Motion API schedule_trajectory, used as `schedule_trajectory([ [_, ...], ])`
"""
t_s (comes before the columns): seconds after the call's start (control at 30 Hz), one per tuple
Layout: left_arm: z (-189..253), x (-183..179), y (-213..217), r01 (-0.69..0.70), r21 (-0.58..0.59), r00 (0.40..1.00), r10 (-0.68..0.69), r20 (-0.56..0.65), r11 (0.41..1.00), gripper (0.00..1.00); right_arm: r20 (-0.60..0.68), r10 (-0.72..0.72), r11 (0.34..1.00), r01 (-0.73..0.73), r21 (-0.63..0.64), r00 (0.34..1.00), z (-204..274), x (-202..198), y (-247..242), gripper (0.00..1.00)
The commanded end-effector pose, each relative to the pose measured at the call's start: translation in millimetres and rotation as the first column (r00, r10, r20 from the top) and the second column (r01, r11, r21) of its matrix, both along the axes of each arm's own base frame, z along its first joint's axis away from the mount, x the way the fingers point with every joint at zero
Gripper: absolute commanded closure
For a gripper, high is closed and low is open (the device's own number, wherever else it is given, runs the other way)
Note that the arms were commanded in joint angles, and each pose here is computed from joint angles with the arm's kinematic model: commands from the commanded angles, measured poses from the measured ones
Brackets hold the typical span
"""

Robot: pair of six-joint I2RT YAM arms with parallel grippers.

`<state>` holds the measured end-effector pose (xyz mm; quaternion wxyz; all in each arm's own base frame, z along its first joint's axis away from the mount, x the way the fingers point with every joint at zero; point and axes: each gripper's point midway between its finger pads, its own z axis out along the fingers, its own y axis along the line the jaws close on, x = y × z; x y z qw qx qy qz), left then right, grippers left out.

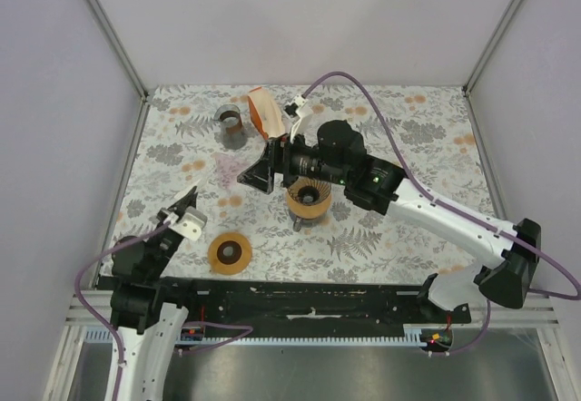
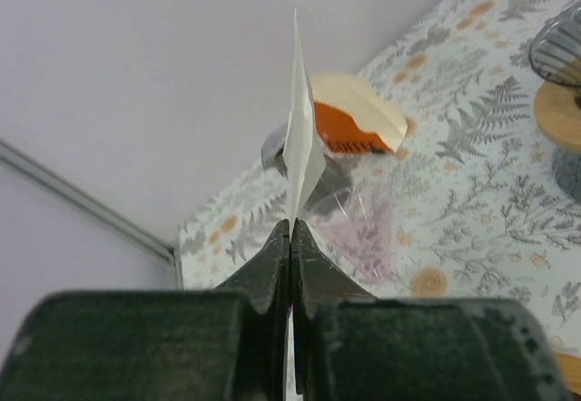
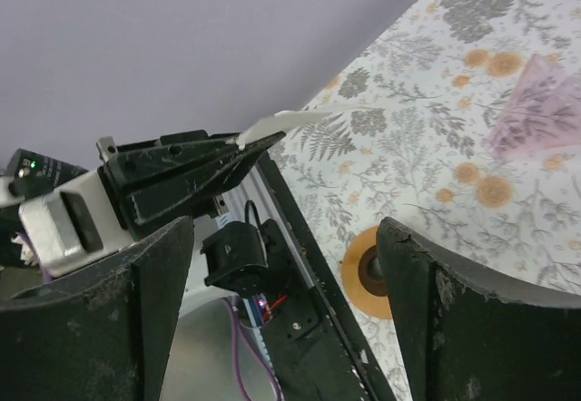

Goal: Place the coffee filter in the dripper
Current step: Place the coffee filter in the coffee dripper.

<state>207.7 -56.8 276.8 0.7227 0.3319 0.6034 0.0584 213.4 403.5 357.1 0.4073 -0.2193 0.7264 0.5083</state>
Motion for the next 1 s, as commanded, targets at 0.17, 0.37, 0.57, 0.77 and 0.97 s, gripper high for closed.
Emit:
schedule_trajectory([
  [0.17, 38.8, -12.1, -19.7, 0.079, 0.213, 0.92, -0.153, 0.36, 0.974, 0.98, -0.048, 0.034, 0.995, -0.029, 0.095, 0.998, 9.4, -3.8, 47.7, 0.12],
  [0.37, 32.2, -6.7, -21.4, 0.052, 0.308, 0.9, -0.179, 0.398, 0.95, 0.98, -0.022, 0.106, 0.979, -0.101, 0.175, 0.994, 21.5, -7.1, 67.4, 0.13],
  [0.57, 41.2, -11.6, -25.0, 0.05, 0.338, 0.87, -0.207, 0.447, 0.94, 0.98, -0.044, 0.112, 0.98, -0.103, 0.168, 0.993, 15.6, 0.5, 82.1, 0.22],
  [0.77, 46.6, -16.8, -28.2, 0.053, 0.367, 0.854, -0.233, 0.466, 0.929, 0.98, -0.058, 0.104, 0.982, -0.093, 0.162, 0.993, 11.9, 7.5, 86.1, 0.45],
  [0.97, 42.6, -20.3, -37.1, 0.078, 0.434, 0.83, -0.299, 0.47, 0.898, 0.98, -0.069, 0.093, 0.983, -0.08, 0.165, 0.993, 10.3, 13.1, 78.7, 1.0],
])
